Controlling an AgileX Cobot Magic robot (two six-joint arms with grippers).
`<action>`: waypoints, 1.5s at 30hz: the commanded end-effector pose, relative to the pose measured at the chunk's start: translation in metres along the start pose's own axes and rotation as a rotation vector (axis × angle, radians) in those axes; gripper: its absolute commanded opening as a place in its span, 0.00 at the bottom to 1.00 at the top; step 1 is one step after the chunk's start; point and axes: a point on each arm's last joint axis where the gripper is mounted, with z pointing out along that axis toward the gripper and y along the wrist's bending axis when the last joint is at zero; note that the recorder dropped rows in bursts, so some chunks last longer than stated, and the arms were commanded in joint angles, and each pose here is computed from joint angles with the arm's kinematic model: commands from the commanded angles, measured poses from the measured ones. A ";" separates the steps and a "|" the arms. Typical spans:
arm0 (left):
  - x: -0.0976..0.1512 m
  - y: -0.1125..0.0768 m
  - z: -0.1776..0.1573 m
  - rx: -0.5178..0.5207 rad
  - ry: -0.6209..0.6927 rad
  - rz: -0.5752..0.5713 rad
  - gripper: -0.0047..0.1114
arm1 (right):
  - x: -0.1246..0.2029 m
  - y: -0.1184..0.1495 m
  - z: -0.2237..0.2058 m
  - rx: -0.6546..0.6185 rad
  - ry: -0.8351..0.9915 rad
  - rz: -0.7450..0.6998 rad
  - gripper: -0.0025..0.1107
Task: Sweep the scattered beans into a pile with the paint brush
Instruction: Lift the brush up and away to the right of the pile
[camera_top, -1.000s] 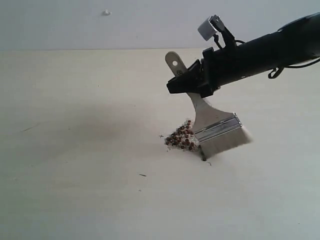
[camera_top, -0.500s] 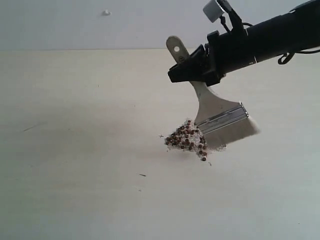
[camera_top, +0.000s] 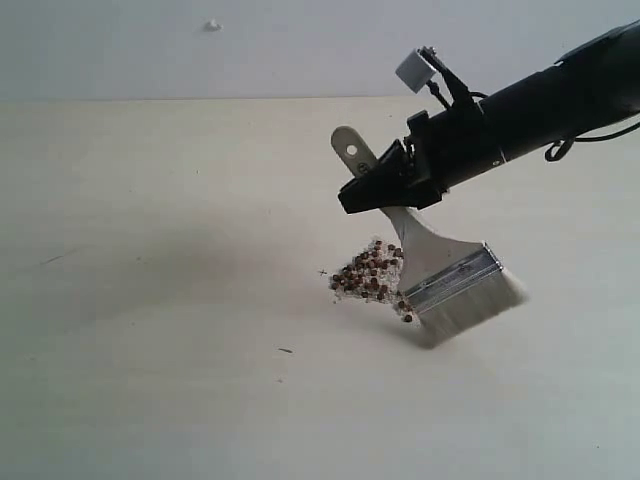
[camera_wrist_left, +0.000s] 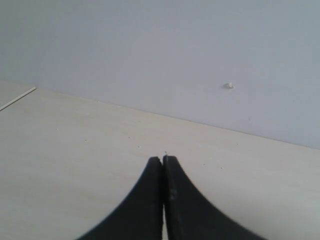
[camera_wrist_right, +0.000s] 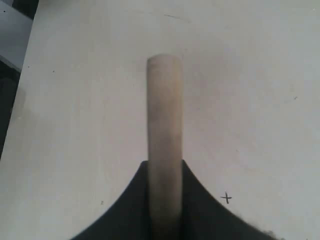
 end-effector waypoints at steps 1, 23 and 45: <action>-0.001 0.000 -0.001 -0.001 -0.010 -0.003 0.04 | -0.001 -0.003 0.003 -0.006 -0.055 -0.014 0.02; -0.001 0.000 -0.001 -0.001 -0.010 -0.003 0.04 | -0.015 -0.007 -0.001 0.084 -0.167 -0.061 0.02; -0.001 0.000 -0.001 -0.001 -0.010 -0.003 0.04 | 0.004 0.030 -0.071 0.721 -0.259 0.153 0.02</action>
